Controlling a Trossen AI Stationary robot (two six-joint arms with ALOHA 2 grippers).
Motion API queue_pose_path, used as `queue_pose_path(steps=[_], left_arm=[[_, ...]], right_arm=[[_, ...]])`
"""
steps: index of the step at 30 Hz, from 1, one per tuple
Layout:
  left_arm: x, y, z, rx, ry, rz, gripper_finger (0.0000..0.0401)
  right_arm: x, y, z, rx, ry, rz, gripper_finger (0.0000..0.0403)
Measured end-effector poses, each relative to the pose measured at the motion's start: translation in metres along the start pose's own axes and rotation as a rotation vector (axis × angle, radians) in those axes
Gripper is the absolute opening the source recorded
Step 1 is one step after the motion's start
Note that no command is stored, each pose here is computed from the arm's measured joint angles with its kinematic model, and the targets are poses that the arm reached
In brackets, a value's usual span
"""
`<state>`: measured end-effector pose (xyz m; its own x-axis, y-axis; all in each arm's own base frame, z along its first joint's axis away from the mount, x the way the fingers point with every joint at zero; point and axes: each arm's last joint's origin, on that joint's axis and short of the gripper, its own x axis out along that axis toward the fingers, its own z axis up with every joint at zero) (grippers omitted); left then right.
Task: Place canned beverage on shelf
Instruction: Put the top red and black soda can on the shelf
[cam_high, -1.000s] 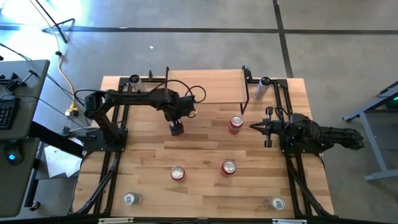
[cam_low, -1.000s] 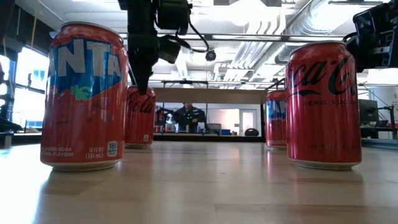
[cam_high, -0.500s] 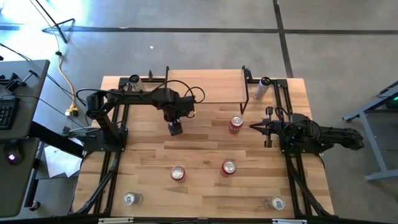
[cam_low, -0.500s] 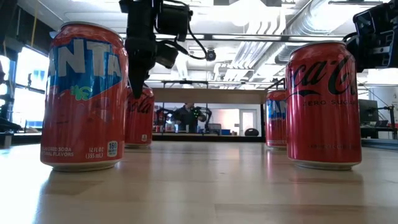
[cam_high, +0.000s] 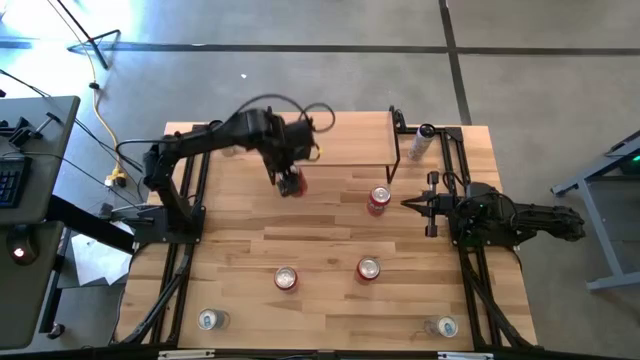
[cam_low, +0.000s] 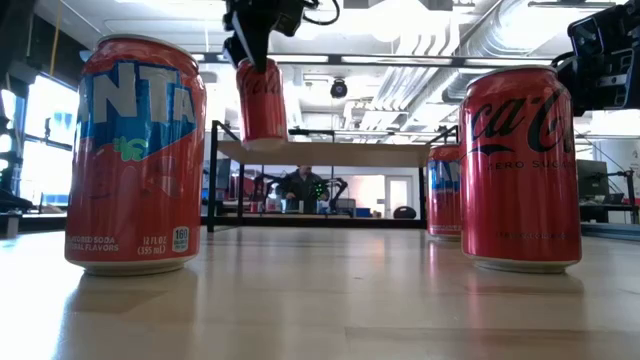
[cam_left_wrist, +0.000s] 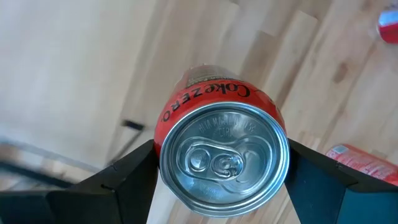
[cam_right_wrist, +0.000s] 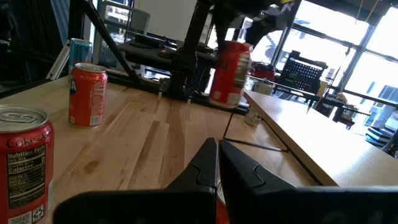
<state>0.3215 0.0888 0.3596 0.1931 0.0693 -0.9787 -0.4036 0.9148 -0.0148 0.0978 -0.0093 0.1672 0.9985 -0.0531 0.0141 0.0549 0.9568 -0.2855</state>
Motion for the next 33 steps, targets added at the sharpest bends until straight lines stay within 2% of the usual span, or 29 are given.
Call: queue_pose_path(steps=[3,6,9,12,16,22,33], left_arm=[[-0.015,0.013,0.015,-0.015,-0.023,0.016,0.0277],[-0.025,0.026,0.034,-0.023,-0.111,0.023,0.0277],[-0.022,0.039,0.052,-0.025,-0.152,0.002,0.0277],[-0.008,0.054,0.059,-0.033,-0.148,-0.018,0.0277],[0.006,0.068,0.064,-0.042,-0.104,-0.015,0.0277],[0.007,0.074,0.072,-0.046,-0.171,-0.003,0.0277],[-0.012,0.078,0.052,-0.076,-0.112,0.004,0.0277]], right_arm=[[0.0,0.0,0.0,0.0,0.0,0.0,0.0],[0.0,0.0,0.0,0.0,0.0,0.0,0.0],[0.0,0.0,0.0,0.0,0.0,0.0,0.0],[0.0,0.0,0.0,0.0,0.0,0.0,0.0],[0.0,0.0,0.0,0.0,0.002,0.001,0.0],[0.0,0.0,0.0,0.0,0.002,0.001,0.0],[0.0,0.0,0.0,0.0,0.002,0.0,0.0]])
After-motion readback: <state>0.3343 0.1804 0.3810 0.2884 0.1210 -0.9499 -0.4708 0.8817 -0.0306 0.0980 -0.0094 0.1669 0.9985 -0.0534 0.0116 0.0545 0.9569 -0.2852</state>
